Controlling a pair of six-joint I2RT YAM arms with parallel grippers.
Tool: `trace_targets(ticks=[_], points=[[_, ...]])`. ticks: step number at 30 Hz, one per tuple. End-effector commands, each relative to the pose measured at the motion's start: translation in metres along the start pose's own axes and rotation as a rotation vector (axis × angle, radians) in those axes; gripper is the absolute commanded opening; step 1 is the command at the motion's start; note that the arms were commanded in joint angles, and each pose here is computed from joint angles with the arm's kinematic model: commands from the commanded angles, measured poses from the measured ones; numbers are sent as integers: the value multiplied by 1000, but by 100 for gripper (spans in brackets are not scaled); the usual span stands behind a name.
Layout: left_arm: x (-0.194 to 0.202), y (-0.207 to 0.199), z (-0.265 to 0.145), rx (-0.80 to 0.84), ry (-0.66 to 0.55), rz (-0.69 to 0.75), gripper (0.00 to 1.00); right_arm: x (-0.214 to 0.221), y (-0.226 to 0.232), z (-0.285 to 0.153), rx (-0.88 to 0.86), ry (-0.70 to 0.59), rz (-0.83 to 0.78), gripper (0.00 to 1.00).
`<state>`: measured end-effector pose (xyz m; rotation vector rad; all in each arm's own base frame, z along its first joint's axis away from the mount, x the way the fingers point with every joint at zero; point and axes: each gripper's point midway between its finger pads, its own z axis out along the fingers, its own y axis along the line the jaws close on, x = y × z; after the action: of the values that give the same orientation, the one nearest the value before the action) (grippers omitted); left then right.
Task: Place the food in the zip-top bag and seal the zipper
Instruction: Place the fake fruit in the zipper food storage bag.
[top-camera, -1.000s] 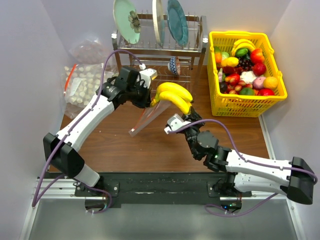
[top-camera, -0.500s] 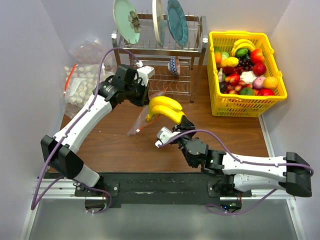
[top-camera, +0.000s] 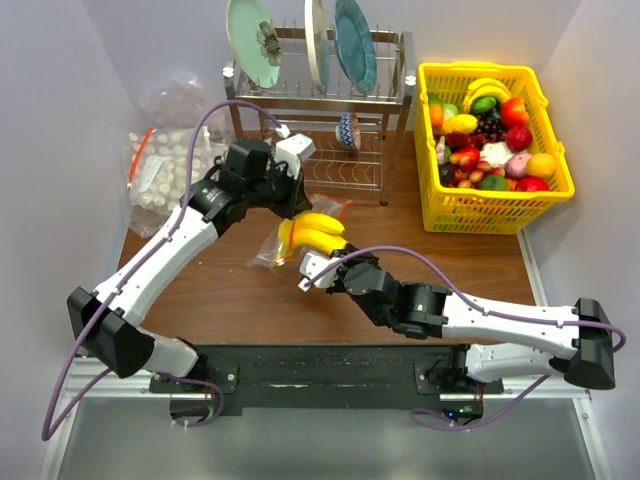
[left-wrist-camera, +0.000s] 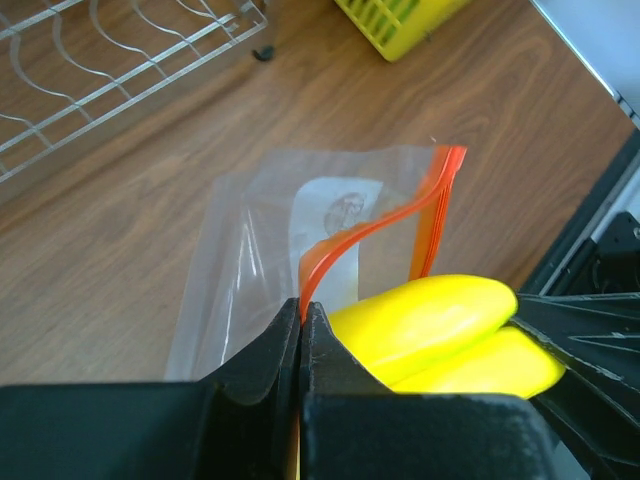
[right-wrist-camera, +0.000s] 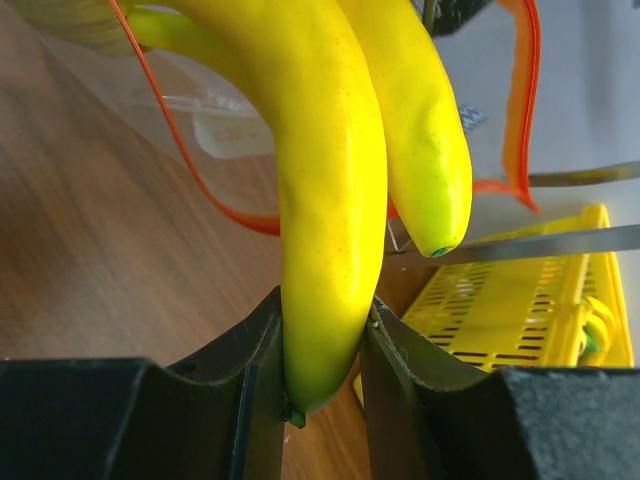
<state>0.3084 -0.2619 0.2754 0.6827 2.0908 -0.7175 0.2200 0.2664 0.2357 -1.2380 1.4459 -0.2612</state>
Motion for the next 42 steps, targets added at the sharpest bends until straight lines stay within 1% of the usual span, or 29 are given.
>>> trace_targets(ticks=[1,3,8,9,12,15,17,18,21,23,25,26,27,28,30,33,34,35,37,38,42], points=[[-18,-33,1,125,-108,64,0,-29,13,-10,-146,-101,77,22],[-11,-38,4,141,-104,75,0,-32,14,-12,-173,-99,83,24],[-2,-48,6,166,-106,85,0,-37,24,-11,-257,-100,102,24],[-7,-51,3,174,-134,92,0,-38,24,-10,-263,-99,118,23],[-6,-56,1,186,-157,83,0,-41,26,-8,-310,-109,166,23],[-5,-56,2,178,-169,70,0,-40,22,-3,-338,-92,224,23],[-6,-52,2,154,-174,56,0,-33,19,5,-352,-41,248,23],[-7,-50,2,140,-179,52,0,-26,16,10,-346,-7,284,23],[-6,-35,4,57,-180,31,0,-15,13,18,-347,76,346,19],[-8,-21,3,-22,-187,20,0,-1,2,23,-293,138,377,17],[-6,-7,3,-105,-178,4,0,5,-7,24,-244,171,396,16],[-6,-3,3,-130,-174,2,0,14,-15,24,-182,210,390,12],[-1,3,6,-159,-150,-4,0,16,-21,22,-148,220,404,11],[-3,8,5,-188,-150,-7,0,19,-25,21,-121,230,406,11],[3,12,9,-209,-120,-11,0,24,-35,17,-72,249,420,11],[0,13,11,-209,-130,-17,0,20,-36,12,-105,257,445,15],[1,8,12,-181,-133,-19,0,20,-31,16,-123,278,435,16],[-6,3,11,-157,-166,-16,0,19,-32,15,-136,295,431,16],[-5,-5,13,-110,-173,-24,0,21,-24,22,-161,332,417,15],[-8,-7,12,-95,-189,-22,0,19,-23,23,-167,333,421,15],[-7,-13,13,-61,-189,-32,0,14,-14,34,-215,332,463,15]])
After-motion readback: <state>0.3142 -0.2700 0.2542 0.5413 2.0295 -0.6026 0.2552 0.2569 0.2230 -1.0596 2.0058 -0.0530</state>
